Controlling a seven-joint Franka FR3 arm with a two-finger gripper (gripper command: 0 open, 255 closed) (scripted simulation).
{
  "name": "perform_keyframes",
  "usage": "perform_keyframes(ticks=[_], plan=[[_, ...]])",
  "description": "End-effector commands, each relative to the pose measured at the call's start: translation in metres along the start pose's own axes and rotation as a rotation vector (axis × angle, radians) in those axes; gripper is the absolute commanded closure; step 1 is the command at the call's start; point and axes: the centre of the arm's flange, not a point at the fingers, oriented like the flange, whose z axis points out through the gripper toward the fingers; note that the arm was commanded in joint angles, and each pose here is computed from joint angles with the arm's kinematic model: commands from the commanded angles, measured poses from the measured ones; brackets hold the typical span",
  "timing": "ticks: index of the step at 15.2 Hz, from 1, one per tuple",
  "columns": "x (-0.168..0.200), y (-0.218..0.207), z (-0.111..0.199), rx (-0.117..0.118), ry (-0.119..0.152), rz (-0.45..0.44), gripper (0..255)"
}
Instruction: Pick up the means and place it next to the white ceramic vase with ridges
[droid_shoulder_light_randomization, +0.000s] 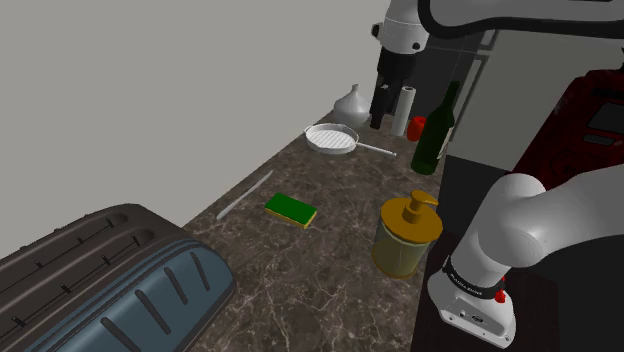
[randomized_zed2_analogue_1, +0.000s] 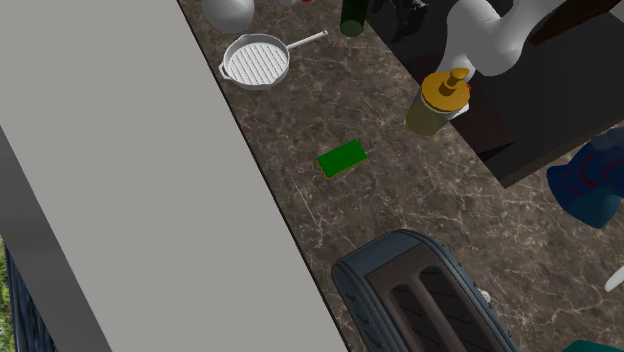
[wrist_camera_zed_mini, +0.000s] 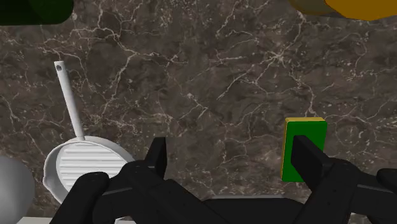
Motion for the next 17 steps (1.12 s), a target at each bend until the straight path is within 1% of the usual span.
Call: perform_keyframes(ticks=[1, 9, 17], plan=[[0.0, 0.0, 0.0, 0.0, 0.0, 0.0, 0], [0.044, -0.082, 0.048, 0.015, -0.037, 0.348, 0], [0.112, -0.146, 0.096, 0.031, -0.074, 0.696, 0]])
